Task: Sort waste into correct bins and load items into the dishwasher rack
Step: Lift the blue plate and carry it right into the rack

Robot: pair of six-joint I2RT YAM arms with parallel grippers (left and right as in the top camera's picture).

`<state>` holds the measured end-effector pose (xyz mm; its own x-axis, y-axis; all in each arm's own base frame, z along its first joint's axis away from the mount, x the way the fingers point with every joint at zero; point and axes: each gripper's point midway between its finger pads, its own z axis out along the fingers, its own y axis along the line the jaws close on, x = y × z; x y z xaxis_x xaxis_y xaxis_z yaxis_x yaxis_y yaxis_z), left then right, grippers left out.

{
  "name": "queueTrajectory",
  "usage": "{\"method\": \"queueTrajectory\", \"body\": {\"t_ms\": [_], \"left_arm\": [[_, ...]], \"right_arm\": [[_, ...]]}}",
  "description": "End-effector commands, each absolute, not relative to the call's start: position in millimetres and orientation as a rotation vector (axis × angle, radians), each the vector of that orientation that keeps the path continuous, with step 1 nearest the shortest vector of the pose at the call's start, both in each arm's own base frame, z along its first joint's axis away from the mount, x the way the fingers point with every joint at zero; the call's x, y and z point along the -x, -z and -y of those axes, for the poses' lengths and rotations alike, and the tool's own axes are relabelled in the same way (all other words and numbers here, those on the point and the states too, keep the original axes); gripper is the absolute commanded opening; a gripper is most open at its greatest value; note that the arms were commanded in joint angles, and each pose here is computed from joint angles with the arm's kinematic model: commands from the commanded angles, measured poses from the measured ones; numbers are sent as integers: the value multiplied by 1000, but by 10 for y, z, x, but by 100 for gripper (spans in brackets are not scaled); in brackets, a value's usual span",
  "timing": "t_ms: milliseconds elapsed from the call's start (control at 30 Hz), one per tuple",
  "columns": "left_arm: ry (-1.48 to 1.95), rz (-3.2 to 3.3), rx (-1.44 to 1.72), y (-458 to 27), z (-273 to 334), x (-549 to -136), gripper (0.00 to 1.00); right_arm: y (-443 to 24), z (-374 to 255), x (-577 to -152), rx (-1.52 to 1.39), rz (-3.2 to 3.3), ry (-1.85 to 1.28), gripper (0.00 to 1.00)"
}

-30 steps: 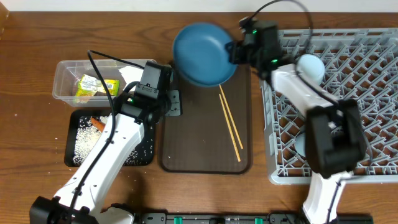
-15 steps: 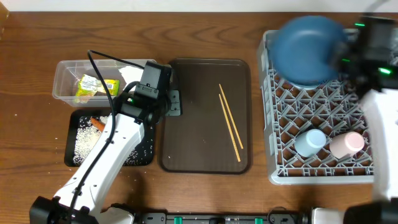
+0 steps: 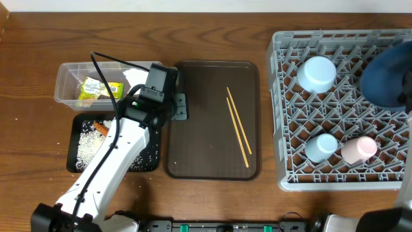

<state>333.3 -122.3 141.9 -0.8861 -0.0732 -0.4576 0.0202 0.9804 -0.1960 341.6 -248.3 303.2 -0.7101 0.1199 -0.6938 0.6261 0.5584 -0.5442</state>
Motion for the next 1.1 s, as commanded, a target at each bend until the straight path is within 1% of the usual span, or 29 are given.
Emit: {"method": "queueTrajectory", "body": {"t_ms": [0,100,233,467,700,1067], "left_arm": [[252,-2637,32,-1448,1203,-3362,53],[251,-2638,32,-1447,1202,-3360,53],[251,-2638,32,-1448,1202,-3361,53],[251,-2639,32,-1446,1201,-3359,53],[248,-2645,32,-1439,1197,-3346,53],[248,-2645,32,-1439,1196,-3347,53]], "right_arm": [[-3188,2698,-3289,-483,-2219,1406,1],[-3315,2784,-3381,-325,-2227,1561,1],[-3365,2835,-3518,-30,-2291,1725,1],[-3136,2786,-3728,278,-2391,1802,1],[-2845,2742,-3919,482,-2459,1846,1],[-2646,2601,-4132,575,-2458,1849,1]]}}
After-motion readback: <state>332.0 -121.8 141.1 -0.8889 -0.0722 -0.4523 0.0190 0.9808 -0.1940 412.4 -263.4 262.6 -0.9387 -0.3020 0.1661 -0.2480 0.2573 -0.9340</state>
